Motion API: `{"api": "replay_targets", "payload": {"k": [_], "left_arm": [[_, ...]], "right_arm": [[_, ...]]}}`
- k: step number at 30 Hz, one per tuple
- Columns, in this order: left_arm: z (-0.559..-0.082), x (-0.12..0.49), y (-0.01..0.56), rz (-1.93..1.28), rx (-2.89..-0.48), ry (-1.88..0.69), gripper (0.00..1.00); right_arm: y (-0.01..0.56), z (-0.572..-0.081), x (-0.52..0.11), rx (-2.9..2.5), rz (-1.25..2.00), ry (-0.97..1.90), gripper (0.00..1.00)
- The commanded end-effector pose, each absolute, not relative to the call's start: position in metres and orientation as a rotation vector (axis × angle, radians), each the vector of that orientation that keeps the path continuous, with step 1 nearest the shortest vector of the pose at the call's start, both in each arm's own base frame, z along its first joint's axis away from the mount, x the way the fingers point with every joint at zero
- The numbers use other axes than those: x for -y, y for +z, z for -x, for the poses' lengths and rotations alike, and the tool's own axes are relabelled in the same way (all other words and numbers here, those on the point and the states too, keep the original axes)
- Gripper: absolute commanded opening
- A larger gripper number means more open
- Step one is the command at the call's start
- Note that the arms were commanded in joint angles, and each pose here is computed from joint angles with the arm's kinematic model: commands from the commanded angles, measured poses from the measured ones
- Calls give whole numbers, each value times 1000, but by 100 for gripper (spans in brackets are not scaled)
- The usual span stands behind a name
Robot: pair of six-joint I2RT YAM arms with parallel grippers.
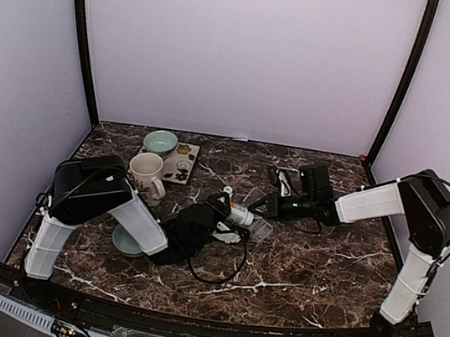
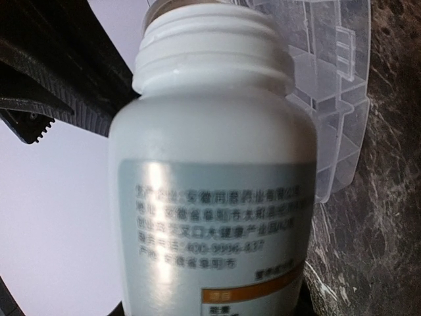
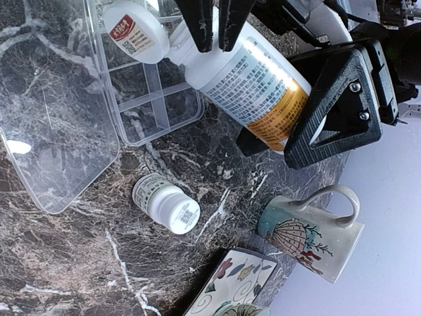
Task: Sort the pills into containers
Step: Pour the pill into the compartment of the pill container.
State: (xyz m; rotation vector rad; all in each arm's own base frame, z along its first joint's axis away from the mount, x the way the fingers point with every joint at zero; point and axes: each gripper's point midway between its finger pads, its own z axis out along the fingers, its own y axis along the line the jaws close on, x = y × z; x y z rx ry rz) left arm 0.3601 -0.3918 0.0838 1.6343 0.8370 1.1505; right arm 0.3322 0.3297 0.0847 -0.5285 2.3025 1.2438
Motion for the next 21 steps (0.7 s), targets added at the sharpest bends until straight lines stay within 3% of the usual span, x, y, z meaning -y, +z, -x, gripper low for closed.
{"api": "replay_targets", "payload": {"k": [1, 21], "left_arm": [[-364, 398, 112, -1545, -857, 1135, 0], [-363, 393, 106, -1557, -878, 1134, 0]], "right_arm": [[101, -333, -333, -2244, 546, 1246, 7], [103, -333, -333, -2239, 545, 1244, 7]]}}
